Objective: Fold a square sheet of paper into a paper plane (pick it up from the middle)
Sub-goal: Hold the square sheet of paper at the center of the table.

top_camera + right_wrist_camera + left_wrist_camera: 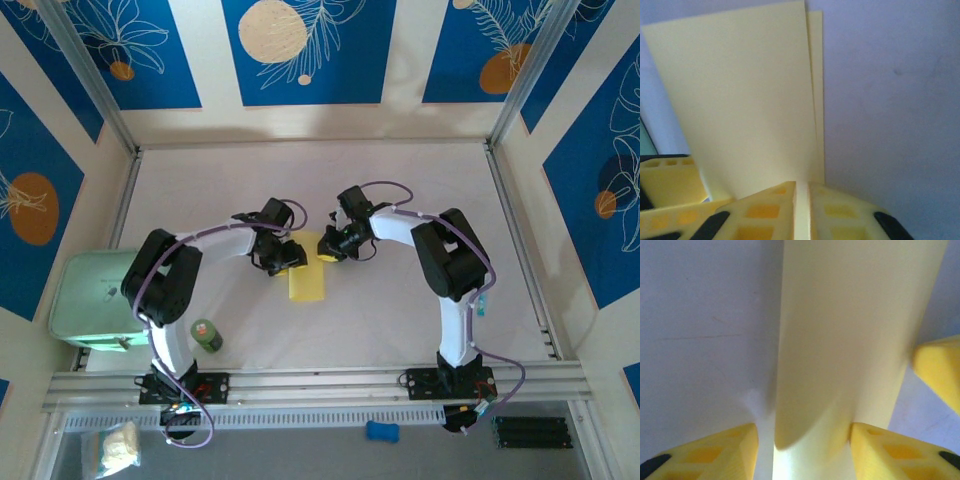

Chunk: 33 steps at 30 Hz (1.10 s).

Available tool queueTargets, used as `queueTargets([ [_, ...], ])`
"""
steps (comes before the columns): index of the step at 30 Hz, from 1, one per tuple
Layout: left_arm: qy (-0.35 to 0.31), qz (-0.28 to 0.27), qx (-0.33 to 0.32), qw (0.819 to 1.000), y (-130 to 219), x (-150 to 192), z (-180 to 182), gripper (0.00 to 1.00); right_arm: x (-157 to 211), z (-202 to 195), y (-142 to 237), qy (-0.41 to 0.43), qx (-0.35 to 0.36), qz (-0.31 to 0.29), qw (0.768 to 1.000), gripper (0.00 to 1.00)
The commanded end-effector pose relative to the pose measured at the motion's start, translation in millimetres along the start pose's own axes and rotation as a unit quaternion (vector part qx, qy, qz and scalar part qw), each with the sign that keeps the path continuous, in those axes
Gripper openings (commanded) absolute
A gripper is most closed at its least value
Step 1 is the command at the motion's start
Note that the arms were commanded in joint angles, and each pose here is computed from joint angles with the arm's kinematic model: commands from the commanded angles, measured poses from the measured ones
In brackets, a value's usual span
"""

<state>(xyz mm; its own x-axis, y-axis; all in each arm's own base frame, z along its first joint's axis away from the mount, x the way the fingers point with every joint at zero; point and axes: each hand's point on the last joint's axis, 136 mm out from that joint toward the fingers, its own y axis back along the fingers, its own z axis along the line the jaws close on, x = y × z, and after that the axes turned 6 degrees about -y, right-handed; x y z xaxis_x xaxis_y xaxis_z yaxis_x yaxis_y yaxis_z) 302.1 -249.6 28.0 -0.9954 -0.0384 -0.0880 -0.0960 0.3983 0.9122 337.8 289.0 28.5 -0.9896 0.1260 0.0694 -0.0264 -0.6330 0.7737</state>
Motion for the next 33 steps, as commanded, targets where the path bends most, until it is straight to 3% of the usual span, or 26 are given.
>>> queueTargets([
  [1,-0.016,0.025,-0.027,0.999,-9.5,13.5,15.1,0.48,-7.6,19.1,31.6,0.006,-0.041,-0.028,0.999,0.17],
  [13,-0.055,0.047,-0.062,0.995,-16.8,18.9,30.5,0.45,-11.2,-4.0,39.0,-0.020,-0.028,-0.039,0.999,0.17],
  [33,0.002,0.071,-0.096,0.993,-32.6,33.7,52.6,0.47,-8.0,-7.1,34.3,-0.021,-0.026,-0.034,0.999,0.17],
])
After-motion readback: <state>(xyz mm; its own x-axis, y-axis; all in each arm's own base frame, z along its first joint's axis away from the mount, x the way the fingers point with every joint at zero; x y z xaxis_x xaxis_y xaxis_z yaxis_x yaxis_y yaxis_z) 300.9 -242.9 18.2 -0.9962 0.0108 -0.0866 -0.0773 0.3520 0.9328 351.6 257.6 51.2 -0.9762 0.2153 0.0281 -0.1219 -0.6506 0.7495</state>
